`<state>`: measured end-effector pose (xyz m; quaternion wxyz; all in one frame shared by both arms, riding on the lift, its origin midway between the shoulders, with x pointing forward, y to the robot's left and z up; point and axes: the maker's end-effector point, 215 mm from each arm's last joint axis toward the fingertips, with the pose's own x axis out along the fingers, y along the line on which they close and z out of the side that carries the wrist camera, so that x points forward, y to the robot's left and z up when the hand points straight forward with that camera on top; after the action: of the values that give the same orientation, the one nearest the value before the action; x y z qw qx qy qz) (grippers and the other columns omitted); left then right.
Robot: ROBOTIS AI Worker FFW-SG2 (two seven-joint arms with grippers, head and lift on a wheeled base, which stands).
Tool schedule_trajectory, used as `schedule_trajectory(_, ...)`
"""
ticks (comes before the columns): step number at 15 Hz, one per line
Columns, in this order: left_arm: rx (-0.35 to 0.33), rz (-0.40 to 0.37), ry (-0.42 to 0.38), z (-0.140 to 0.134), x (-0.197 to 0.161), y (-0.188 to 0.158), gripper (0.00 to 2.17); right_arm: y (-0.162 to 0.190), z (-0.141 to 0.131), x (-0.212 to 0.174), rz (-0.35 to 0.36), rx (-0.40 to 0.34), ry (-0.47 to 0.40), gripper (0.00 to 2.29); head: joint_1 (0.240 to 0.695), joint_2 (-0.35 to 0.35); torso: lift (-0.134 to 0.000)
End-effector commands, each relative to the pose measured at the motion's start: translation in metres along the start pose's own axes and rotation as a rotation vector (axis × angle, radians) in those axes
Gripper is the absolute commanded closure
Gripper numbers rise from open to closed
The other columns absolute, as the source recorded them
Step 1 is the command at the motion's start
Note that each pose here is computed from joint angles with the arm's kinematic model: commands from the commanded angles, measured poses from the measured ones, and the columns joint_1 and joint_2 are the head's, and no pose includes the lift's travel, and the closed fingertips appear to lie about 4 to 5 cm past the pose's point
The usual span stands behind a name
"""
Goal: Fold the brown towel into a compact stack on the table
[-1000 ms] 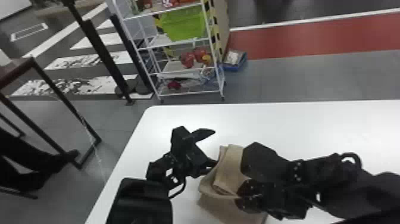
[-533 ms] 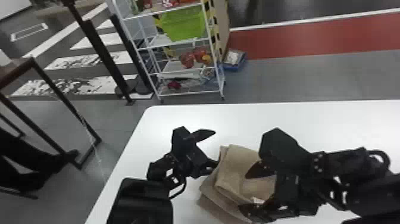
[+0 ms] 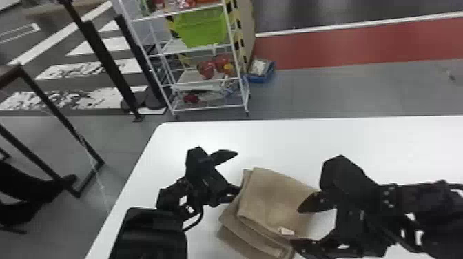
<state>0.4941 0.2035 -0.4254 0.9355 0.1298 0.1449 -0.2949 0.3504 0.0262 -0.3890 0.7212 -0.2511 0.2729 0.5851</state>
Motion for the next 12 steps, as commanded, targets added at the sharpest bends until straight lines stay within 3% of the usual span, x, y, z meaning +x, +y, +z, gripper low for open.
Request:
schedule_trajectory(1, -0.001, -0.002, -0.001, 0.001, 0.001, -0.001, 0.08, 0.004, -0.007, 0.012, 0.045, 0.047, -0.008, 0.47, 0.695, 0.299, -0.119)
schedule_trajectory(4, 0.0, -0.001, 0.005, -0.002, 0.0, -0.001, 0.08, -0.006, 0.004, 0.013, 0.081, 0.175, -0.102, 0.47, 0.695, 0.306, -0.119)
schedule_trajectory(5, -0.002, 0.0, 0.008, -0.004, 0.0, -0.001, 0.08, -0.011, 0.005, 0.014, 0.08, 0.189, -0.109, 0.56, 0.695, 0.308, -0.119)
schedule_trajectory(6, -0.001, 0.0, 0.009, -0.004, 0.0, -0.001, 0.08, -0.014, 0.008, 0.013, 0.098, 0.231, -0.152, 0.83, 0.695, 0.309, -0.119)
schedule_trajectory(9, 0.001, 0.0, 0.013, -0.006, 0.0, -0.001, 0.08, -0.029, 0.011, 0.002, 0.136, 0.354, -0.238, 1.06, 0.695, 0.308, -0.119)
schedule_trajectory(10, 0.001, 0.0, 0.013, -0.006, 0.0, -0.001, 0.08, -0.033, 0.008, 0.0, 0.13, 0.365, -0.238, 1.39, 0.695, 0.305, -0.119)
schedule_trajectory(12, 0.002, 0.0, 0.014, -0.006, 0.0, -0.001, 0.08, -0.036, -0.002, 0.001, 0.121, 0.385, -0.221, 1.4, 0.695, 0.292, -0.119)
